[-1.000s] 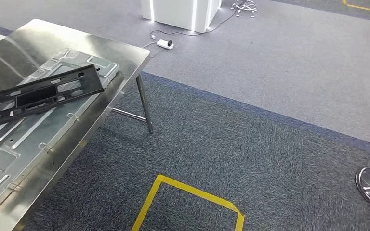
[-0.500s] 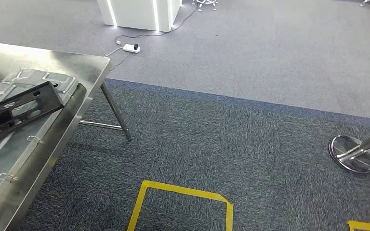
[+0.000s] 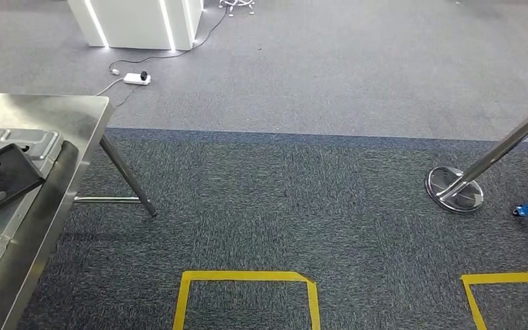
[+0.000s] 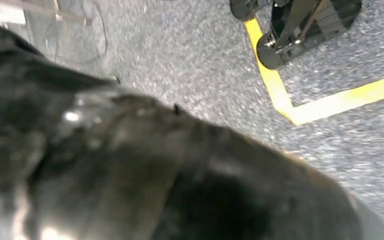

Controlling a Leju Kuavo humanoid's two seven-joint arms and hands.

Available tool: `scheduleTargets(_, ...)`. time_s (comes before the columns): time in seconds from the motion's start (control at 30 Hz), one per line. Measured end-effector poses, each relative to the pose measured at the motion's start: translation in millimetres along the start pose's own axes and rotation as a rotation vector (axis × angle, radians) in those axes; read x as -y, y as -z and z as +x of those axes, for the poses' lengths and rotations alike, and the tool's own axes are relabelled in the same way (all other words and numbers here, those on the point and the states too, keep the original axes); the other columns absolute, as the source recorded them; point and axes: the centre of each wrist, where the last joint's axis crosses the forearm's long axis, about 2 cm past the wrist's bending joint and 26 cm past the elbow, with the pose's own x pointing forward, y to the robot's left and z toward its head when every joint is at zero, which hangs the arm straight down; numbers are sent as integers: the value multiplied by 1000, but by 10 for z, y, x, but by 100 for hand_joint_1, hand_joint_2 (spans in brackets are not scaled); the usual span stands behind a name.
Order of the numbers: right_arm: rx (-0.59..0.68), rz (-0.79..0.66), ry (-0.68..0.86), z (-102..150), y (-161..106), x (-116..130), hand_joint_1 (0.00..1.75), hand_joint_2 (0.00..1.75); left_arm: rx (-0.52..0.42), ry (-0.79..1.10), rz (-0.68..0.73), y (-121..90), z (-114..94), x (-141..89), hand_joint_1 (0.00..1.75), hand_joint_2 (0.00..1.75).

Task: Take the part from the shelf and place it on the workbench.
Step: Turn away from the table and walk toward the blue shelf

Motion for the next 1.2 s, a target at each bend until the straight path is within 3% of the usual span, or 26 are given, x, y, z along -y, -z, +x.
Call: scheduleTargets(1.2, 8, 18, -25, 0, -1, -4, 0, 0, 12, -6, -22, 2, -7, -5, 0, 0)
